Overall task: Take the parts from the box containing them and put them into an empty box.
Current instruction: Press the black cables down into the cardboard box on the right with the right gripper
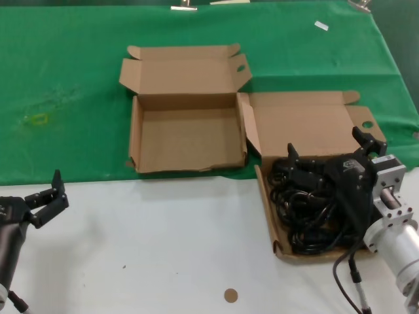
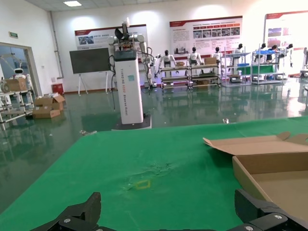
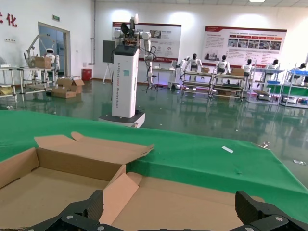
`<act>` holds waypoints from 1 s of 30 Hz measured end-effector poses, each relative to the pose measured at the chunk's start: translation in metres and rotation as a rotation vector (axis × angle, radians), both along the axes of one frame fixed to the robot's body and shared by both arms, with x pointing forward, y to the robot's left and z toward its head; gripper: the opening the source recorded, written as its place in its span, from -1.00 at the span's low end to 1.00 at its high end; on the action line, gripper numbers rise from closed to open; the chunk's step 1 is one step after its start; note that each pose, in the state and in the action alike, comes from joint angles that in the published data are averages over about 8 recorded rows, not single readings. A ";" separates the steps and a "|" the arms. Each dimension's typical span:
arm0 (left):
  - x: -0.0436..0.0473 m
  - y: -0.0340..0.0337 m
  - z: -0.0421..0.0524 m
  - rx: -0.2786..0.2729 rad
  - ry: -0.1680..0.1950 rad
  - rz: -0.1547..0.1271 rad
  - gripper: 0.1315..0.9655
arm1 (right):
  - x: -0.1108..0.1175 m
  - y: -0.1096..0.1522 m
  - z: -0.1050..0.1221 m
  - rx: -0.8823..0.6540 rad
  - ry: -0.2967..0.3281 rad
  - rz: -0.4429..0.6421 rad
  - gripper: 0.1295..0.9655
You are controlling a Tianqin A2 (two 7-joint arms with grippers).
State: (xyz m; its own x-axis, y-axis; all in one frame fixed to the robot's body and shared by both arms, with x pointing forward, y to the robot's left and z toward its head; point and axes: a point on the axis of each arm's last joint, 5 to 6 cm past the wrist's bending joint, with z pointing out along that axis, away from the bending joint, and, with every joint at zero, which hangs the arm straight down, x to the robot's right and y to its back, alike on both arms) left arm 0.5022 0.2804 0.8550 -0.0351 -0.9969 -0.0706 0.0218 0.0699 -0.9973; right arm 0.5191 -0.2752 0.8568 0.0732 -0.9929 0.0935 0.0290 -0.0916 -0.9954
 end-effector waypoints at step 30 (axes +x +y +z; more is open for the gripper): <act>0.0000 0.0000 0.0000 0.000 0.000 0.000 0.74 | -0.002 0.000 0.000 -0.007 0.000 -0.001 1.00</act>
State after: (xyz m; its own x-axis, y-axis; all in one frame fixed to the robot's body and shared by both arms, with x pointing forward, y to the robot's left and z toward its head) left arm 0.5022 0.2804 0.8550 -0.0351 -0.9969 -0.0707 0.0218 0.0699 -0.9973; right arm 0.5175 -0.2754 0.8566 0.0723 -0.9924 0.1000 0.0287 -0.0982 -0.9948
